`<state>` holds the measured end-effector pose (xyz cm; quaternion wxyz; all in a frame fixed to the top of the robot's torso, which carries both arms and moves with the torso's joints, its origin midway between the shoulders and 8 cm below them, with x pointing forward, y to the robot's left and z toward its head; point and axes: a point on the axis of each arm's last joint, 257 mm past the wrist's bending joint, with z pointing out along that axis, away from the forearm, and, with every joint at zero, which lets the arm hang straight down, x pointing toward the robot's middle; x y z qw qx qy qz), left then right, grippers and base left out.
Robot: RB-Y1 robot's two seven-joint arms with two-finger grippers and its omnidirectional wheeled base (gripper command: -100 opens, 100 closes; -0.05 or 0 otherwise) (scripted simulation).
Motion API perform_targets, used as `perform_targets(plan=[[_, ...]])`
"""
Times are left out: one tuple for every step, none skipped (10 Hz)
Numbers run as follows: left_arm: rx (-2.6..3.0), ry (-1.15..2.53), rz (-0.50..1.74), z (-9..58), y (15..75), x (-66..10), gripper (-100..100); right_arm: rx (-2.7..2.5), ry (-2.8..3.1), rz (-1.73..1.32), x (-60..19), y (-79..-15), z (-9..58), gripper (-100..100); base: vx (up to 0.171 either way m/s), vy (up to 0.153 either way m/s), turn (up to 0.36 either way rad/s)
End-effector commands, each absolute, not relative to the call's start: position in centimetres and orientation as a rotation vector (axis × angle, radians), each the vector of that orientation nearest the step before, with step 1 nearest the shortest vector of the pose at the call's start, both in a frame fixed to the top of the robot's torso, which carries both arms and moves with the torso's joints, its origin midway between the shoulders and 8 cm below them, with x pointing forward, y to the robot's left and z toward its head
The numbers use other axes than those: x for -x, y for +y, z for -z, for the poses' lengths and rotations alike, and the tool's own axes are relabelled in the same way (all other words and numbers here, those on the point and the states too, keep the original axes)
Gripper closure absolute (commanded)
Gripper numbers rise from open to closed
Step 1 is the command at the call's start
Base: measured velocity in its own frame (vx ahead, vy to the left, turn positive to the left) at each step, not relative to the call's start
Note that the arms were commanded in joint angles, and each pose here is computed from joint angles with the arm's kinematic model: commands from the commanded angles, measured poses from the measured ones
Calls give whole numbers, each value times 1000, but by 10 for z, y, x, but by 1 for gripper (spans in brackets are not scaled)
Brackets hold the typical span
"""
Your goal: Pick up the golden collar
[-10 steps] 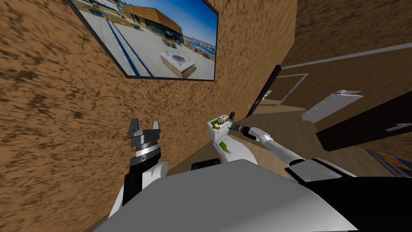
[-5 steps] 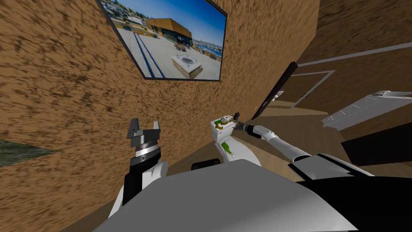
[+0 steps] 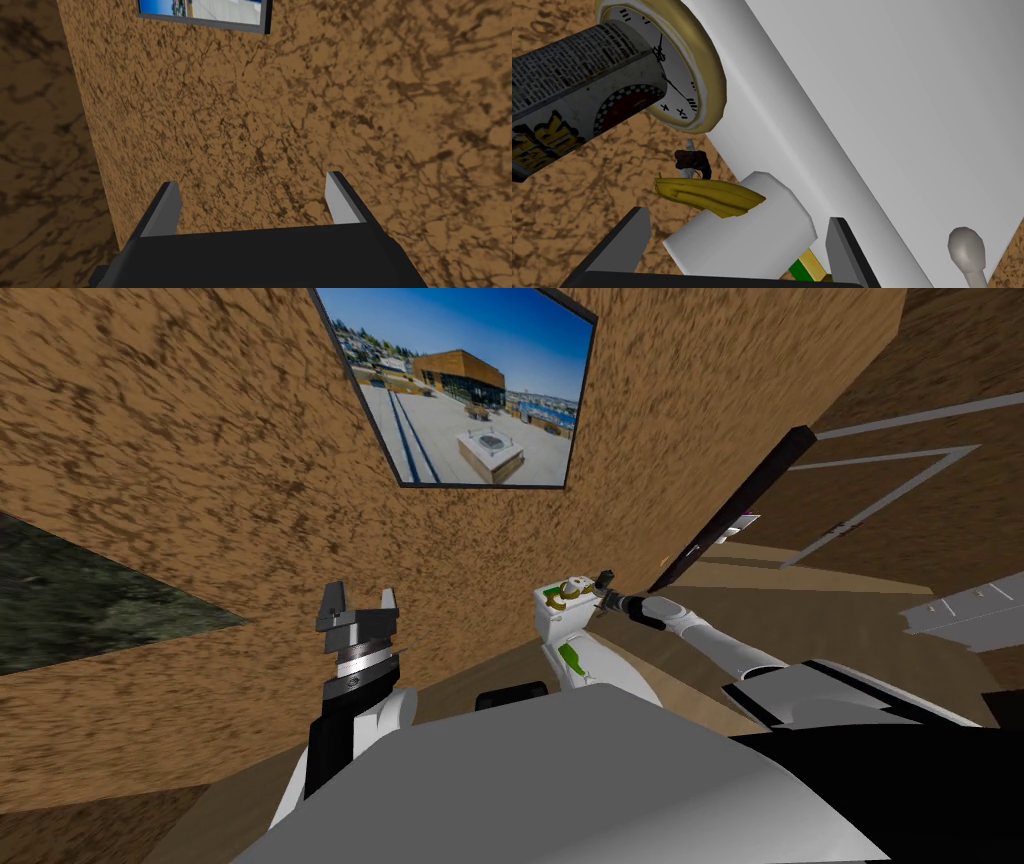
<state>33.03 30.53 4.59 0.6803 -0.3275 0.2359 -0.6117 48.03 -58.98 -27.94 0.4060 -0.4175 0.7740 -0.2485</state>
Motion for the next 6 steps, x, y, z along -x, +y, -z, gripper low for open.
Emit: perform_targets(plan=[[735, 530, 1373, -46, 305, -330, 0, 1065, 1982, 677, -475, -614, 275, -100, -25, 15, 125], [735, 530, 1373, -46, 305, -330, 0, 1061, 1988, 679, -473, -617, 276, -100, -10, 7, -27], [735, 530, 1373, -46, 305, -330, 0, 1112, 2003, 752, -466, -641, 269, -100, -13, 23, 227], [735, 530, 1373, -46, 305, -330, 0, 1102, 2021, 757, -461, -648, 273, -100, -12, 17, 175], [735, 530, 1373, -46, 305, -330, 0, 1139, 2056, 827, -448, -677, 269, -100, -23, 35, 263], [735, 530, 1373, -46, 305, -330, 0, 1139, 2056, 827, -448, -677, 269, -100, -18, 23, 126]])
